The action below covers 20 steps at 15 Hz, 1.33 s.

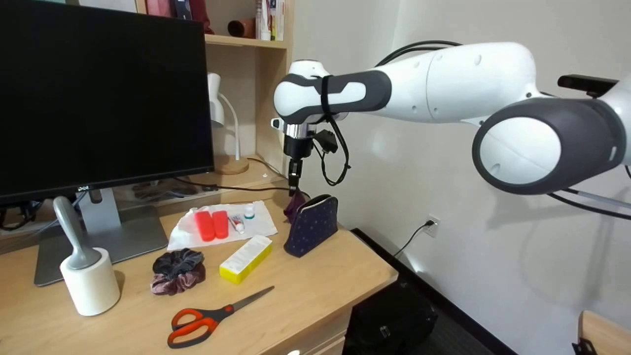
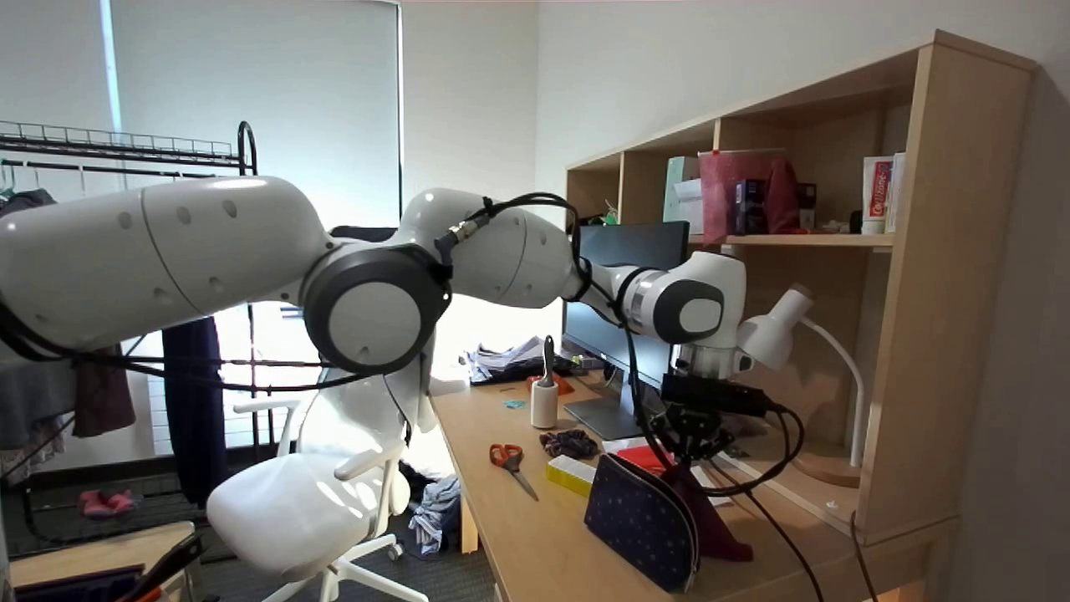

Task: Move the purple cloth to the right of the white cloth

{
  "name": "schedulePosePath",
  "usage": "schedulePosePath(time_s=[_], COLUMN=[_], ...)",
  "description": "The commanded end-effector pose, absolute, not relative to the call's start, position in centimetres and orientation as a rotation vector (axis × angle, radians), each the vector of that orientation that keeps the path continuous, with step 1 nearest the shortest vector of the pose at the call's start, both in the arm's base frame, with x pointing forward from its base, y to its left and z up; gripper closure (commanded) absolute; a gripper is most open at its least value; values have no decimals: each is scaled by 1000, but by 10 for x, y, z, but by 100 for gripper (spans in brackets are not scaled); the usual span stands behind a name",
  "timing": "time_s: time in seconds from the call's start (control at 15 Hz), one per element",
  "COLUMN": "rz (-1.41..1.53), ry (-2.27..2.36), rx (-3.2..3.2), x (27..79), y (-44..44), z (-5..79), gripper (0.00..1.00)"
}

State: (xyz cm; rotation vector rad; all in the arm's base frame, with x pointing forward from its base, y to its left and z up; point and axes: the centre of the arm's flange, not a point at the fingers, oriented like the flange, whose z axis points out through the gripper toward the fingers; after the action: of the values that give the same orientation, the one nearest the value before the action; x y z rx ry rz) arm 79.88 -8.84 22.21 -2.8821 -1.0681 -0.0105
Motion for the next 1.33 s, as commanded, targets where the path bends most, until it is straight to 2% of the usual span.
schedulePosePath(time_s=[0.0, 0.67, 1.27], rz=[-34, -100, -124], ry=[-987, -826, -717], rx=[-2868, -2972, -3020], x=[872, 853, 820], y=[-100, -91, -72], z=[228, 271, 310], gripper=[68, 2, 0])
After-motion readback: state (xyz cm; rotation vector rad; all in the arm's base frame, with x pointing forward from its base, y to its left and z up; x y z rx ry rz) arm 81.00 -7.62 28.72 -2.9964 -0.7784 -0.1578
